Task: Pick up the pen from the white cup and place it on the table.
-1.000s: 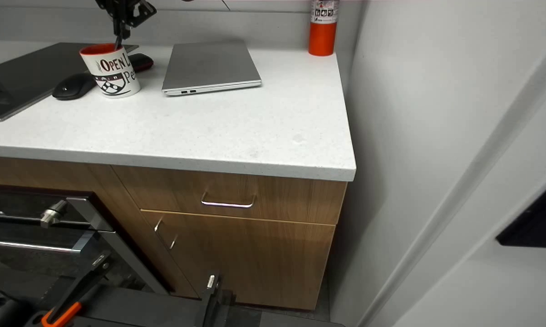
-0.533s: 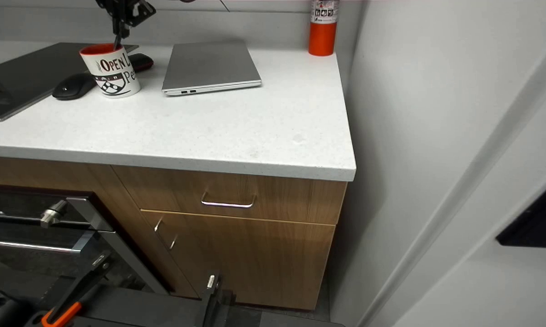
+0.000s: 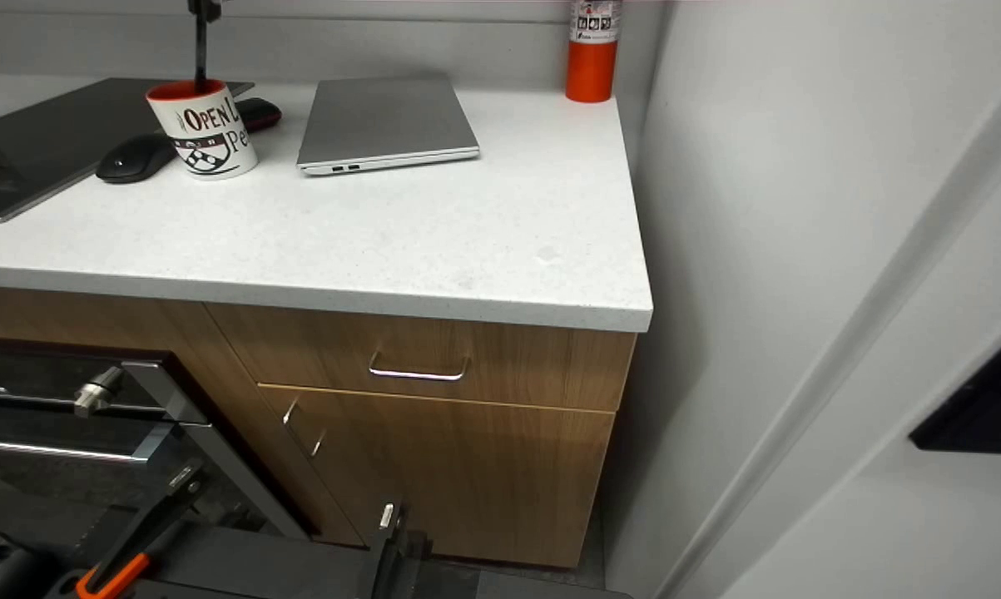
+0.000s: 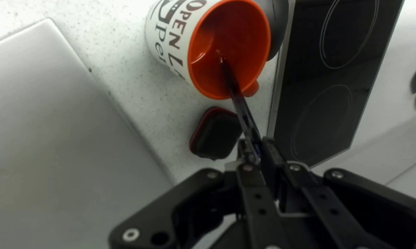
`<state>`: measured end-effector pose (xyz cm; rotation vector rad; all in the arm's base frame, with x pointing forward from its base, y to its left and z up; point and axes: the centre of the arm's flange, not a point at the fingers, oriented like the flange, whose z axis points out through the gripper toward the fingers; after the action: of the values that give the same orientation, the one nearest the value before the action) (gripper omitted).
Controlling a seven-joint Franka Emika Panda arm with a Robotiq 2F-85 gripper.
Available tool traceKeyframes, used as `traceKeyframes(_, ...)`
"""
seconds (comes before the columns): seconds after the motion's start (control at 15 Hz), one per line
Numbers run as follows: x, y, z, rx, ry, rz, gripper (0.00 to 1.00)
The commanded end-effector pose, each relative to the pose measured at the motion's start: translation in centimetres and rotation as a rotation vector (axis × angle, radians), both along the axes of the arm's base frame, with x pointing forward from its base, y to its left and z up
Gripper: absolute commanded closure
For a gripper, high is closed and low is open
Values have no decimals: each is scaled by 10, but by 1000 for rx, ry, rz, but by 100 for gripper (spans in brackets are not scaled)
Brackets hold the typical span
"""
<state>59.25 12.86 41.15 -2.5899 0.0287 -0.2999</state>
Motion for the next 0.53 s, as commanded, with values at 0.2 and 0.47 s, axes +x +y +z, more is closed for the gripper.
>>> traceKeyframes(0.2, -57, -18, 63, -21, -64, 7, 100)
traceKeyframes(0.47, -103, -33, 75, -42, -44, 31, 100)
